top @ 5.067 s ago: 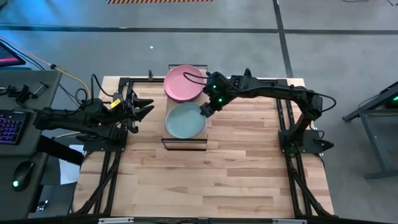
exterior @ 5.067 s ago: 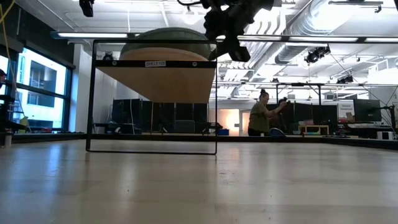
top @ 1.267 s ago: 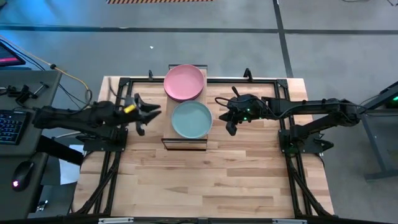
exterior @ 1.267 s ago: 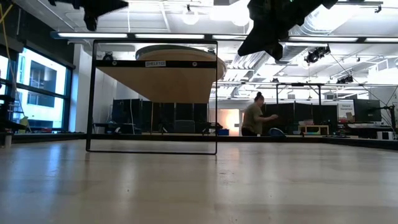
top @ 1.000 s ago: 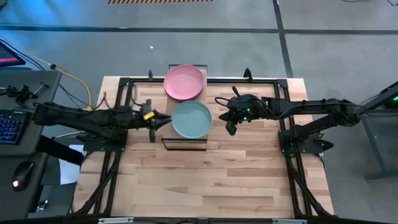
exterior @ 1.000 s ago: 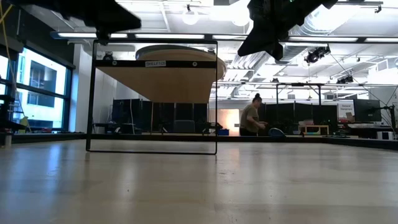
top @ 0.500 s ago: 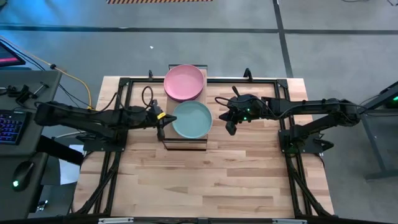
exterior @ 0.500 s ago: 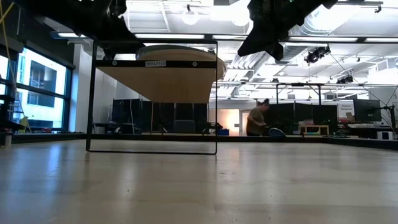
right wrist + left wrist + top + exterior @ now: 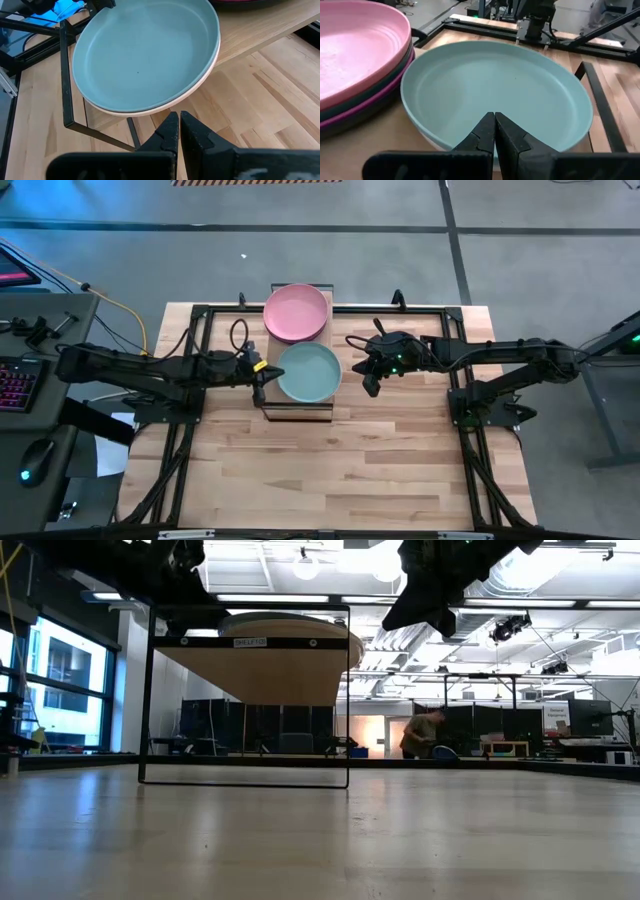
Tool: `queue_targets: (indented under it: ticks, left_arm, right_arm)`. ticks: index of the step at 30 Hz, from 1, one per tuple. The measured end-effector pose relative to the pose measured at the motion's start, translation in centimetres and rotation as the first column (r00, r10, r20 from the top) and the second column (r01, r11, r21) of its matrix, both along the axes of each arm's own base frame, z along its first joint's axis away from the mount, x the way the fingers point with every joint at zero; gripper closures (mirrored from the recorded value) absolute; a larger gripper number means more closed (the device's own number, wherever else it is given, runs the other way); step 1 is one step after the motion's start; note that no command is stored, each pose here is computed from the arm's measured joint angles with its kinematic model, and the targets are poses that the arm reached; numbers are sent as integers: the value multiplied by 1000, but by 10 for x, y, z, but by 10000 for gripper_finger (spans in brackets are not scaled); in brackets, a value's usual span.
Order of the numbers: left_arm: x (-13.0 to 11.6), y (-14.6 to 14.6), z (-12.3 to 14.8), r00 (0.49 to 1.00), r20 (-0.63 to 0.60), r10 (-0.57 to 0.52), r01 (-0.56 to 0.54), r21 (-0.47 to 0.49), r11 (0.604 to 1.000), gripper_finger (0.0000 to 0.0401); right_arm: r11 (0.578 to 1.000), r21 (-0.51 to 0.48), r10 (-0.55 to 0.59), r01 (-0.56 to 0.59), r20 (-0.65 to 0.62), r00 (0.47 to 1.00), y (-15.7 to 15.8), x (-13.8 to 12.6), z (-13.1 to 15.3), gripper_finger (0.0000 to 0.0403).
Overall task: Place and stack plates onto a shelf
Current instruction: Stack the gray plate on top of the light orange plate on the shelf
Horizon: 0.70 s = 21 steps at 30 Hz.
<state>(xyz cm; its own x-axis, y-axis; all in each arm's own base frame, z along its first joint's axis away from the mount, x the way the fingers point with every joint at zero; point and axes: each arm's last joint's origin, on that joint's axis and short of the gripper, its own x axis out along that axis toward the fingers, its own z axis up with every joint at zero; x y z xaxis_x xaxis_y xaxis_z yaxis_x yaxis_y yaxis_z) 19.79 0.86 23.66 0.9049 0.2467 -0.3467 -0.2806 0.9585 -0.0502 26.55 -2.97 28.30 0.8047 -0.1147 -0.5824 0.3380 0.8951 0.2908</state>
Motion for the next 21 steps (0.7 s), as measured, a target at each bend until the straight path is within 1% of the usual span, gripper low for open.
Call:
queue_targets:
  ticks: [5, 8, 15, 17, 21]
  left_arm:
    - [1, 0, -2, 1000, -13, 0, 0, 0, 1000, 401]
    - [4, 0, -7, 999, -43, 2, -2, 0, 1000, 401]
    - [11, 0, -10, 999, -40, 7, -8, -8, 1000, 401]
    - [11, 0, -9, 1000, -20, 7, -7, -8, 1000, 401]
    - [5, 2, 9, 994, 110, 8, -10, 11, 1000, 401]
  right_arm:
    - [1000, 0, 0, 0, 0, 1000, 0, 0, 0, 403]
    - [1000, -1, 1, -1, -1, 1000, 0, 0, 0, 403]
    - [1000, -1, 0, 0, 0, 1000, 0, 0, 0, 403]
    - [1000, 1, 0, 0, -1, 1000, 0, 0, 0, 403]
    - [999, 11, -37, 37, -18, 999, -1, 3, -5, 403]
